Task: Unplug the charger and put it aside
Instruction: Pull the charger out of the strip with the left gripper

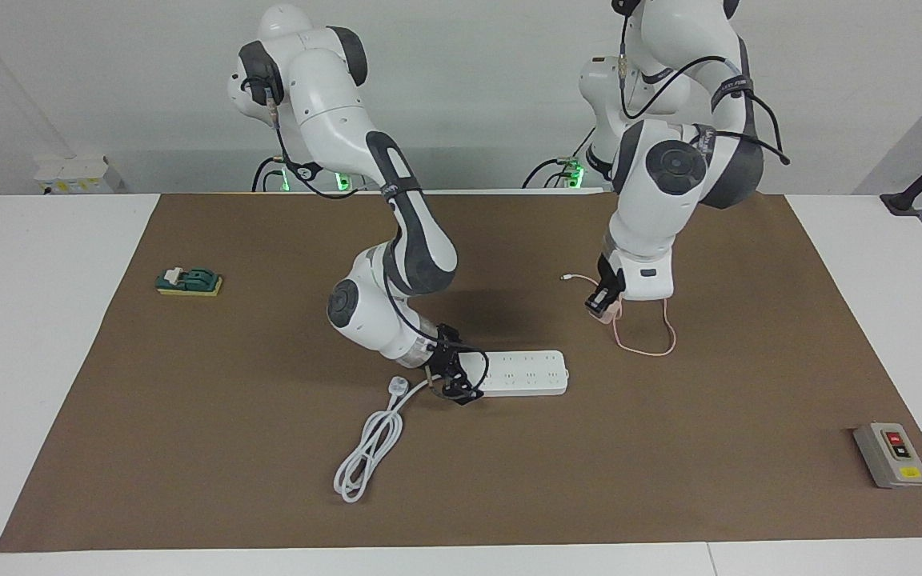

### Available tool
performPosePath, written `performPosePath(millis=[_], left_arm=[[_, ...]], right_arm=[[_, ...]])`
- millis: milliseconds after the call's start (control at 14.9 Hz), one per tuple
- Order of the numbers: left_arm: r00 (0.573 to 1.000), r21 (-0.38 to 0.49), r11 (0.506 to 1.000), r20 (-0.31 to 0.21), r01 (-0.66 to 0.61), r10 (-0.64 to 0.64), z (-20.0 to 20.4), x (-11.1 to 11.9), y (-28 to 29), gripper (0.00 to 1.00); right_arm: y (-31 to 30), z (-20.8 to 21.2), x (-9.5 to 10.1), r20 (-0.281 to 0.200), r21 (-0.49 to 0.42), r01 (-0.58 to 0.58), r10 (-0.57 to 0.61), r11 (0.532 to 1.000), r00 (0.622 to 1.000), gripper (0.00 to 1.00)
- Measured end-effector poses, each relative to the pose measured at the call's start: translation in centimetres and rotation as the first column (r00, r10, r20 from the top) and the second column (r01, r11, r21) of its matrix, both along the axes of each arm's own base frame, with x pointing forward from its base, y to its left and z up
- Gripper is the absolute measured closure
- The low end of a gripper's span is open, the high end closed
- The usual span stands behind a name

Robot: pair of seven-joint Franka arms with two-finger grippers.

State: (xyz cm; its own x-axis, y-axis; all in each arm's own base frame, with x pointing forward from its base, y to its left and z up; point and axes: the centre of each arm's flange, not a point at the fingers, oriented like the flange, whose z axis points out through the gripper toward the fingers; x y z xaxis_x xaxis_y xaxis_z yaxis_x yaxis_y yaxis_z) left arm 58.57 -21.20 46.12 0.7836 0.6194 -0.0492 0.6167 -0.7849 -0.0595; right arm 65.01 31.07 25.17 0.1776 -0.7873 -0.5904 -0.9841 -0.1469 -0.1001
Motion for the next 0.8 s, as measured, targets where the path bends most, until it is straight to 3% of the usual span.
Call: performPosePath(millis=[335,602,803], left_arm=[[0.97,-0.032,0.97,0.004,0.242,-0.242,2.7,-0.2,11.8,0.68],[0.898,-0.064,0.896,0.011,0.44,-0.441,3.6,-2.5,22.4,0.68],[0.872,-0.117,0.864,0.051,0.489,-0.486,4.3,-3.8,27.2,0.68]], right_arm=[[0.0,0.0,0.0,0.001,0.0,-0.001,0.001,1.0,1.0,0.0],[0.0,0.4,0.1,0.004,0.003,-0.002,0.002,1.0,1.0,0.0],[0.0,0.5,0.1,0.004,0.004,-0.002,0.002,1.0,1.0,0.0]])
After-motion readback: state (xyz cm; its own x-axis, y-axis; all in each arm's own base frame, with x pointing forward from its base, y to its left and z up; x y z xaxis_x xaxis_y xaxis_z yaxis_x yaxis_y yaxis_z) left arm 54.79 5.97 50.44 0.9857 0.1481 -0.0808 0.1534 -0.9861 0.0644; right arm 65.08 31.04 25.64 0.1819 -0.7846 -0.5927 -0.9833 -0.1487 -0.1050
